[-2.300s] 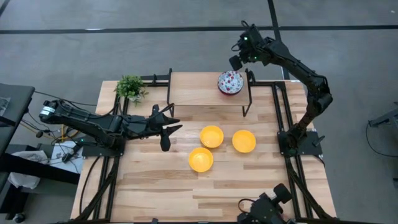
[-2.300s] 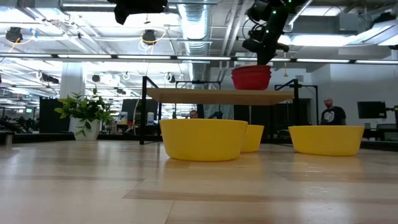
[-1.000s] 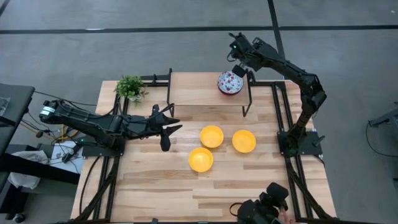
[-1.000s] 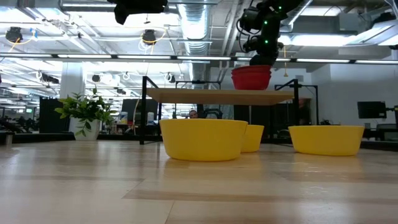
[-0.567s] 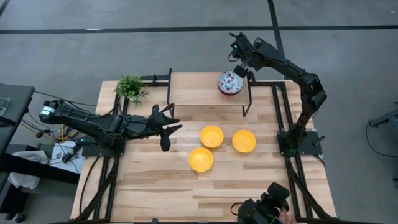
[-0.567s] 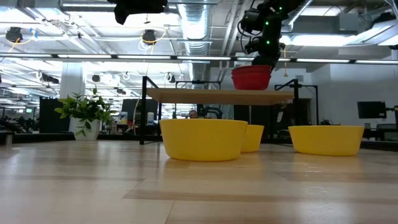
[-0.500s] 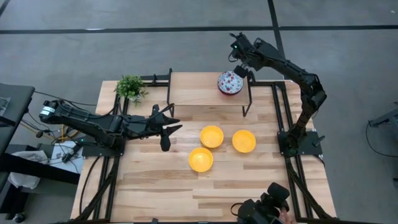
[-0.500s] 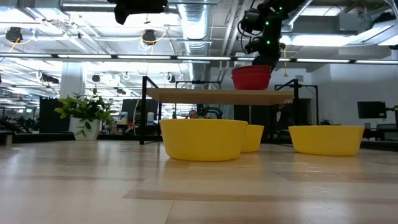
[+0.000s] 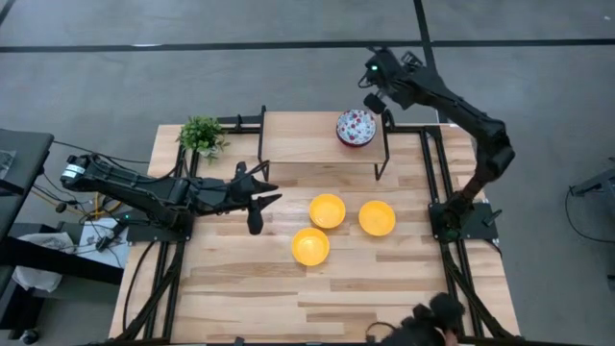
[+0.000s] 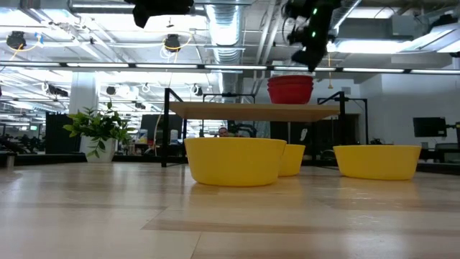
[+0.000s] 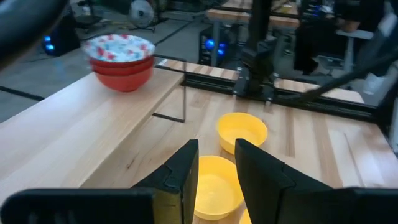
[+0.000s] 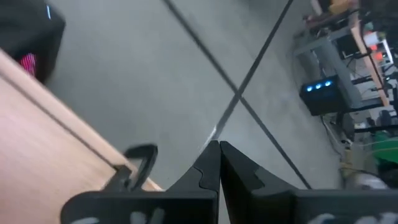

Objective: Pick & Place Mini bowls
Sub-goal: Put the bottom yellow bowl on the shelf

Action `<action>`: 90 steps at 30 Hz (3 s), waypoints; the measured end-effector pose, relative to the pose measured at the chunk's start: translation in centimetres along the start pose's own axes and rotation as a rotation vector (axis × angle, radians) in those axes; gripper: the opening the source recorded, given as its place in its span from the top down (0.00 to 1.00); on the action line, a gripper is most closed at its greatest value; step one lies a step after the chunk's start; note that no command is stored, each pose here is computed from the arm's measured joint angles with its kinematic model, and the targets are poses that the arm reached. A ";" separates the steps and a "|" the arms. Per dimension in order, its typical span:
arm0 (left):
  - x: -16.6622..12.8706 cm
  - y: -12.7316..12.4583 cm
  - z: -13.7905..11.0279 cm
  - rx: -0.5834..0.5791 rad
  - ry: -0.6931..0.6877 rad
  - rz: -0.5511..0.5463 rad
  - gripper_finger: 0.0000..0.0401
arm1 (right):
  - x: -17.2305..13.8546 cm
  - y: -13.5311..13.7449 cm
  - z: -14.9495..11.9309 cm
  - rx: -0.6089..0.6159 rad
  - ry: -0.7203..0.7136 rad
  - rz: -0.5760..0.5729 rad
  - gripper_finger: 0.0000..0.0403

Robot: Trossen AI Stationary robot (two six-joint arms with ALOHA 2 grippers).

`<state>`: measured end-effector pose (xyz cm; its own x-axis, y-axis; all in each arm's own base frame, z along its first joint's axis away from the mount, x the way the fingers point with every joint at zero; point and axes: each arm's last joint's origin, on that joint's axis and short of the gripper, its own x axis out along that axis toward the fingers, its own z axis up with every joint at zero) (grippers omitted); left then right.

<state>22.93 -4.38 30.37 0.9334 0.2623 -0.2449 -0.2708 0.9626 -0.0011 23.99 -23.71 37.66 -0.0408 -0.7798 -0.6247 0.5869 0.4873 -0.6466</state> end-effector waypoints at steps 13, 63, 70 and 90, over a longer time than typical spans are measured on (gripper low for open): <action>0.1 -1.4 -2.5 0.162 0.215 -0.168 0.69 | -13.2 -0.6 -3.5 0.170 -0.370 0.446 1.00; 9.2 -9.9 -12.3 0.547 0.447 -0.408 0.58 | -19.1 14.7 -20.1 0.031 -0.565 1.248 1.00; 8.5 -10.7 -12.6 0.611 0.448 -0.446 0.58 | -18.1 17.1 -21.9 0.079 -0.530 1.293 1.00; 9.8 -9.8 -15.0 0.655 0.561 -0.485 0.59 | -18.3 17.8 -21.9 0.113 -0.569 1.205 1.00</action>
<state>31.26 -12.28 13.45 0.6164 -0.0779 -0.7836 0.4533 0.8488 0.2722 17.50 7.86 28.01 0.8708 0.0432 -0.4897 0.0827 0.9691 0.2325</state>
